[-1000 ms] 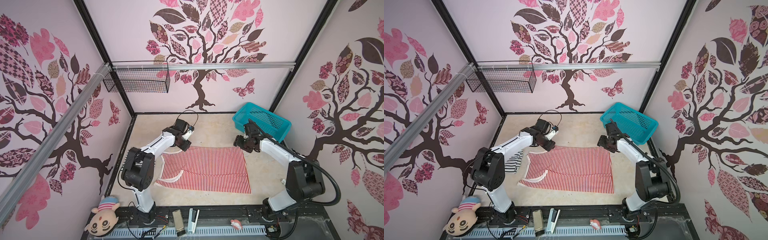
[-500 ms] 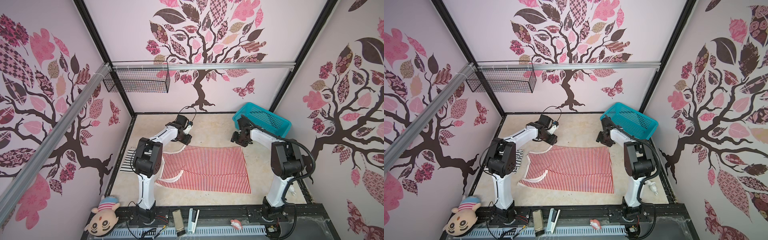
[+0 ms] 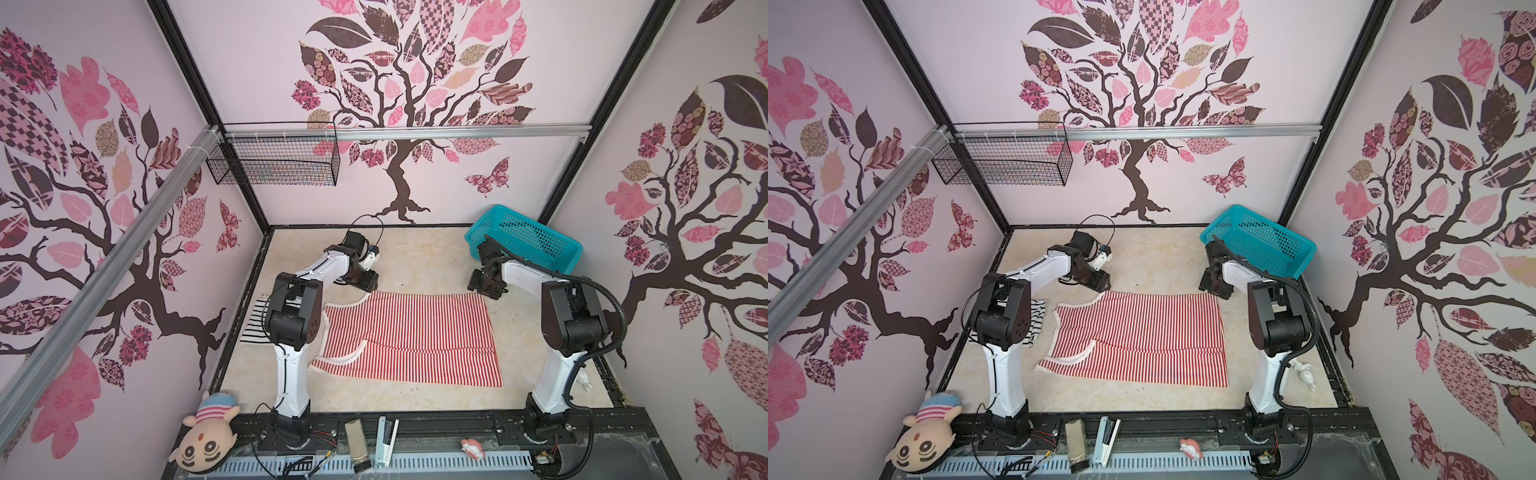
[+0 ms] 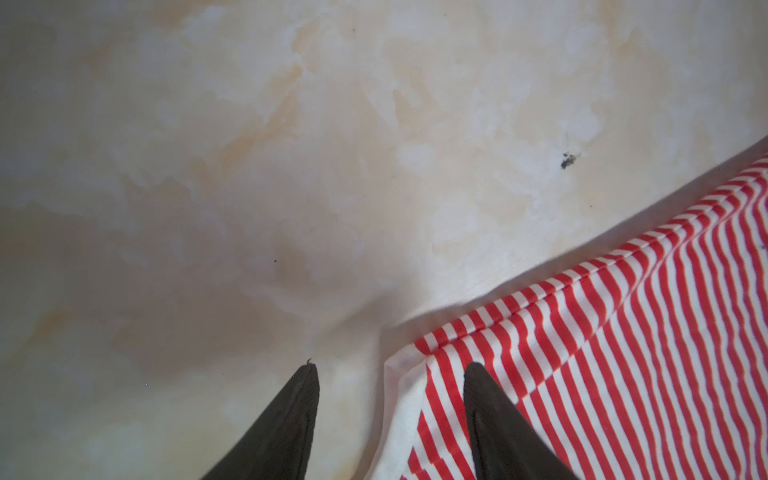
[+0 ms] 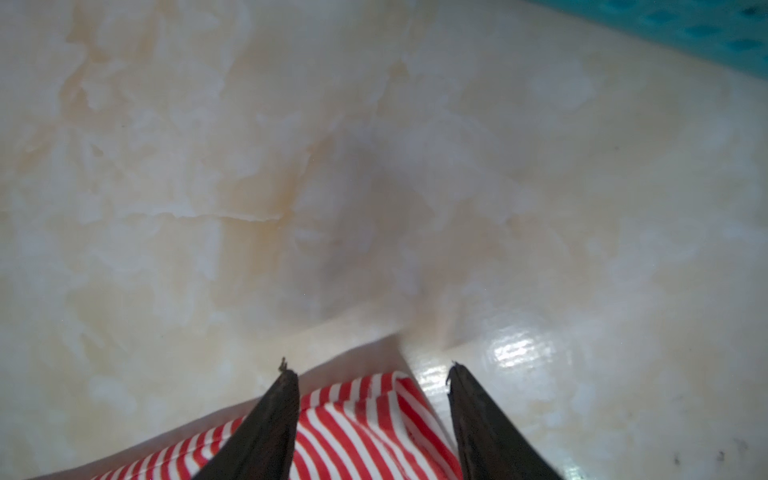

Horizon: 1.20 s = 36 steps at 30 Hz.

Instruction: Fold and stack the tank tops

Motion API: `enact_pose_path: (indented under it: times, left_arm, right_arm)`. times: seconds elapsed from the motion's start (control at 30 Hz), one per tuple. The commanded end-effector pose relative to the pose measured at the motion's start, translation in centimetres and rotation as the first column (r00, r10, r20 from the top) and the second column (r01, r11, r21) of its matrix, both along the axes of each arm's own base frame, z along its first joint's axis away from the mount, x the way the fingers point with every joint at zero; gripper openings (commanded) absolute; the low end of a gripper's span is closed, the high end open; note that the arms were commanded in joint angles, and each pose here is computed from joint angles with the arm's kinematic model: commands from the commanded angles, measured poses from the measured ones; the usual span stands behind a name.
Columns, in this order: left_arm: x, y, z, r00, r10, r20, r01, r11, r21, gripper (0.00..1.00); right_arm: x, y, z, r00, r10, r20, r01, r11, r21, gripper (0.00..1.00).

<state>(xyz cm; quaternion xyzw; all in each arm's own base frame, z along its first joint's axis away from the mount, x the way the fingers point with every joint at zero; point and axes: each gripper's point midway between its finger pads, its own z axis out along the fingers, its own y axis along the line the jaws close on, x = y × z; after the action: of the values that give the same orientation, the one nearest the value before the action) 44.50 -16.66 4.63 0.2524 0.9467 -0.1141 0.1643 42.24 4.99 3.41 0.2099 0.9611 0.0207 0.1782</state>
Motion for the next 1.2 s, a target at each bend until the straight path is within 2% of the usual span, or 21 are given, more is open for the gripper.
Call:
enact_pose_path:
  times: [0.0,0.2,0.3,0.43,0.8,1.17]
  left_arm:
    - [-0.3,-0.6,-0.5,0.999,-0.025,-0.028,0.024,0.999,-0.025,0.60]
    - [-1.0,-0.9,-1.0,0.998,-0.025,-0.057,0.022,0.999,-0.048,0.59]
    - [-1.2,-1.1,-0.6,0.998,-0.025,-0.059,0.021,0.998,-0.059,0.59]
    - [-1.2,-1.1,0.0,0.998,-0.023,-0.051,0.019,0.998,-0.065,0.59]
    - [-1.9,-0.7,-0.1,0.998,-0.023,-0.061,0.020,0.998,-0.056,0.59]
    - [-1.7,-0.5,-0.2,0.997,-0.020,-0.069,0.016,0.998,-0.053,0.59]
  right_arm:
    - [-0.5,-1.4,-1.2,0.999,-0.010,-0.039,0.008,0.999,-0.048,0.61]
    - [-0.6,-0.6,-2.3,0.998,0.014,-0.055,-0.014,1.000,-0.004,0.57]
    - [-0.5,0.3,-2.3,0.999,0.034,-0.041,-0.032,0.998,0.049,0.51]
    - [-0.4,0.6,-2.4,0.998,0.044,-0.039,-0.042,0.997,0.060,0.44]
    - [-0.2,0.8,-1.4,0.998,0.057,-0.007,-0.056,0.996,0.069,0.01]
    - [-0.9,1.2,1.4,0.995,0.080,0.055,-0.085,0.992,0.091,0.00]
